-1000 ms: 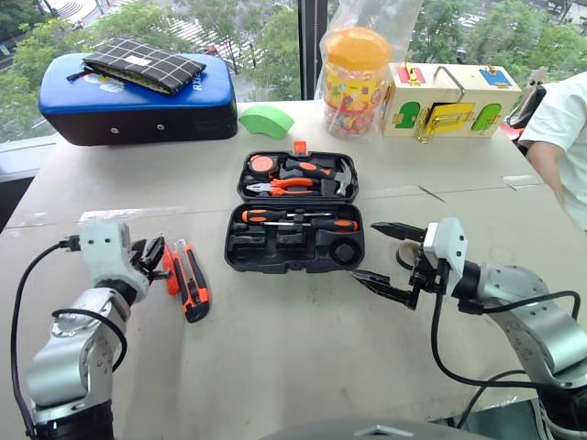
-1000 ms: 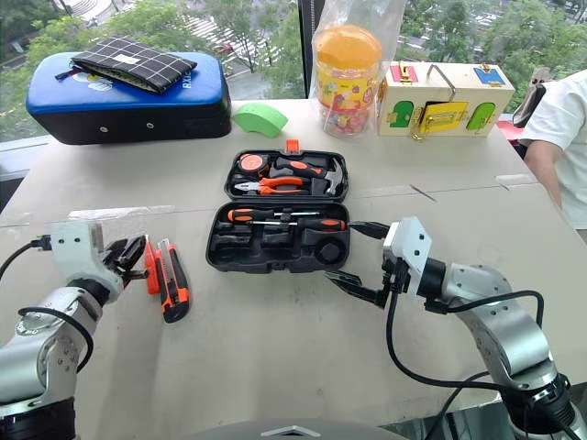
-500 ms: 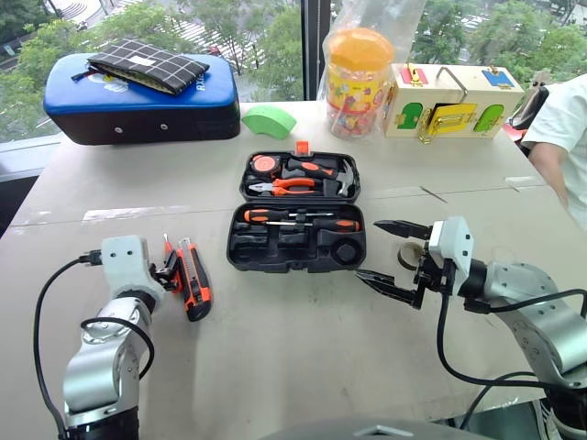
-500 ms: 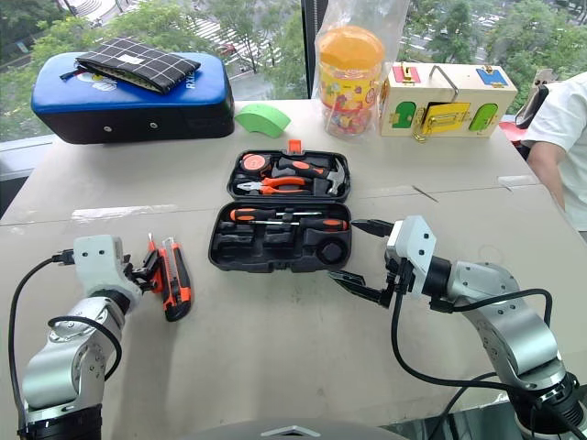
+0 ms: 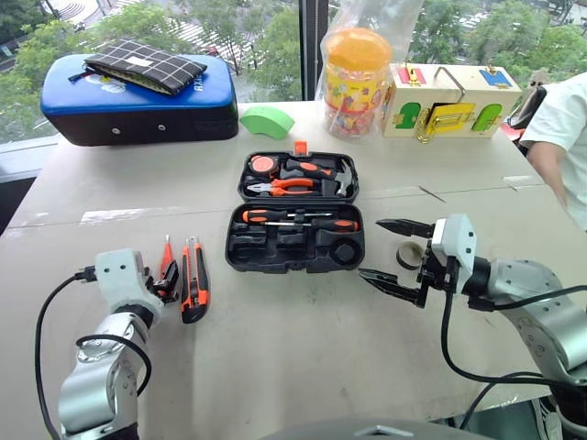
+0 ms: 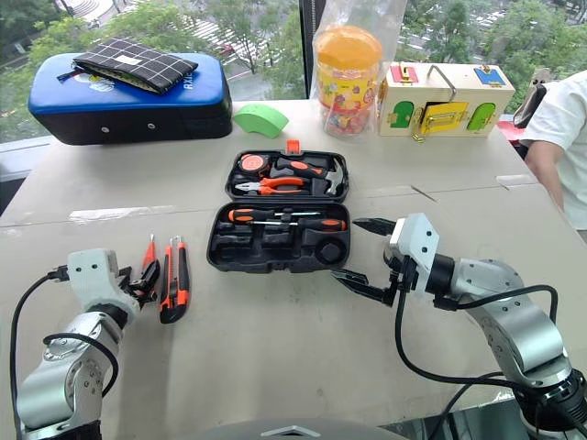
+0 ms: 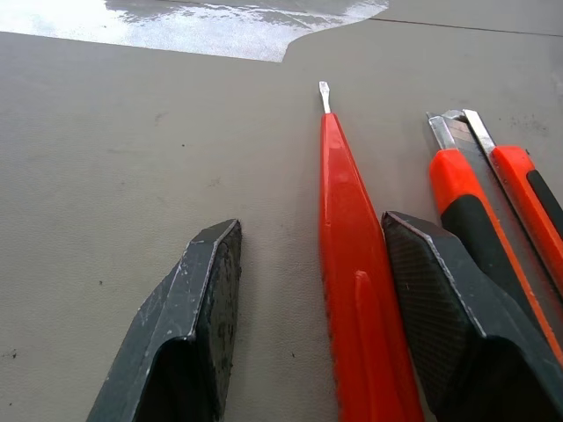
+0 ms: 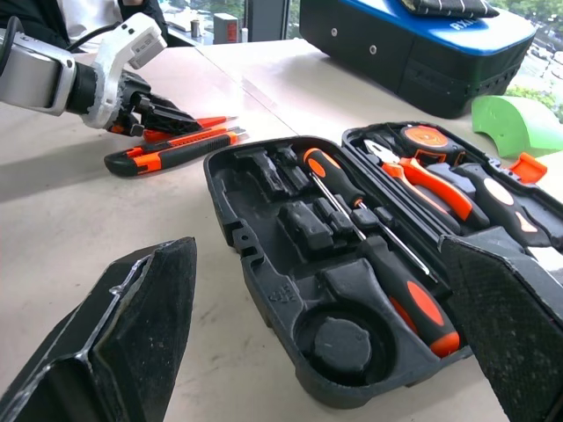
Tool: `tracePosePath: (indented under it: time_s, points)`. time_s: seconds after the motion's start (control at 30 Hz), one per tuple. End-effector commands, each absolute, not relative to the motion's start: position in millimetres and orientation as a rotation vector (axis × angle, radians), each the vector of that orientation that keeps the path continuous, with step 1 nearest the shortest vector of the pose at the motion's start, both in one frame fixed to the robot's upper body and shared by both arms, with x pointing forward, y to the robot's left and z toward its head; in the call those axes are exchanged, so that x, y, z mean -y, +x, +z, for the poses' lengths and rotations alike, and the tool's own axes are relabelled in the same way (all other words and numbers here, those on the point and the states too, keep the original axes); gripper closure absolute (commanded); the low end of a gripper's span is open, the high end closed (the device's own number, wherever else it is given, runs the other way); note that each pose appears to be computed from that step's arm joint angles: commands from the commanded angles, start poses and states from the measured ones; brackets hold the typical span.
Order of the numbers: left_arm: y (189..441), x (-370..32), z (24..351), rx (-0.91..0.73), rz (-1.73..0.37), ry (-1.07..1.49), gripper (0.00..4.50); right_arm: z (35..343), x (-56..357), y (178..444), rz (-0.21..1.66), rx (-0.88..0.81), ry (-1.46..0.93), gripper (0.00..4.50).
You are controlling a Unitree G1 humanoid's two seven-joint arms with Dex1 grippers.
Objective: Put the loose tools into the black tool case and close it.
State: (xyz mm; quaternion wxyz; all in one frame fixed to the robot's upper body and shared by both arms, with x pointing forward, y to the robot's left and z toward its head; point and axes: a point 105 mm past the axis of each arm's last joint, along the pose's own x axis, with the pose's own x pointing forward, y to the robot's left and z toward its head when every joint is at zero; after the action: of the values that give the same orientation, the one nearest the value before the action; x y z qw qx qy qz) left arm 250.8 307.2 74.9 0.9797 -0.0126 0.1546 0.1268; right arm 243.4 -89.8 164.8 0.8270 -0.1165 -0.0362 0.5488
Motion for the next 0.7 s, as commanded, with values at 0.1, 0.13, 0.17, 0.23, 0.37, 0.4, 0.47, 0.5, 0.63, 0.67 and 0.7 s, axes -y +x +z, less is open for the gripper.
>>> tracePosePath:
  time_s: [0.1, 0.13, 0.17, 0.23, 0.37, 0.4, 0.47, 0.5, 0.63, 0.67, 0.7]
  points:
    - [248, -301, 64, -0.361, 0.216, -0.046, 3.15, 175, 90, 243, 1.174, 0.118, -0.270, 0.00]
    - [247, -301, 64, -0.359, 0.217, -0.047, 3.65, 175, 90, 243, 1.174, 0.118, -0.271, 0.00]
    - [247, -303, 66, -0.346, 0.227, -0.052, 4.05, 175, 91, 242, 1.173, 0.118, -0.271, 0.00]
    - [251, -306, 81, -0.269, 0.234, -0.069, 4.13, 175, 92, 242, 1.172, 0.118, -0.273, 0.00]
    - [277, -283, 135, -0.059, 0.046, -0.071, 4.13, 177, 95, 238, 1.175, 0.122, -0.281, 0.00]
    - [283, -268, 145, -0.034, -0.059, -0.065, 4.13, 178, 96, 237, 1.178, 0.124, -0.283, 0.00]
    - [291, -220, 159, -0.037, -0.371, -0.046, 4.13, 180, 99, 235, 1.182, 0.124, -0.289, 0.00]
    - [292, -198, 164, -0.050, -0.527, 0.000, 4.13, 180, 102, 234, 1.179, 0.122, -0.294, 0.00]
    - [295, -154, 155, -0.144, -0.974, 0.286, 4.13, 182, 116, 234, 1.128, 0.103, -0.323, 0.00]
    - [299, -153, 151, -0.172, -1.034, 0.336, 4.13, 183, 120, 234, 1.112, 0.098, -0.329, 0.00]
    - [305, -153, 148, -0.178, -1.083, 0.407, 4.13, 183, 123, 234, 1.097, 0.093, -0.337, 0.00]
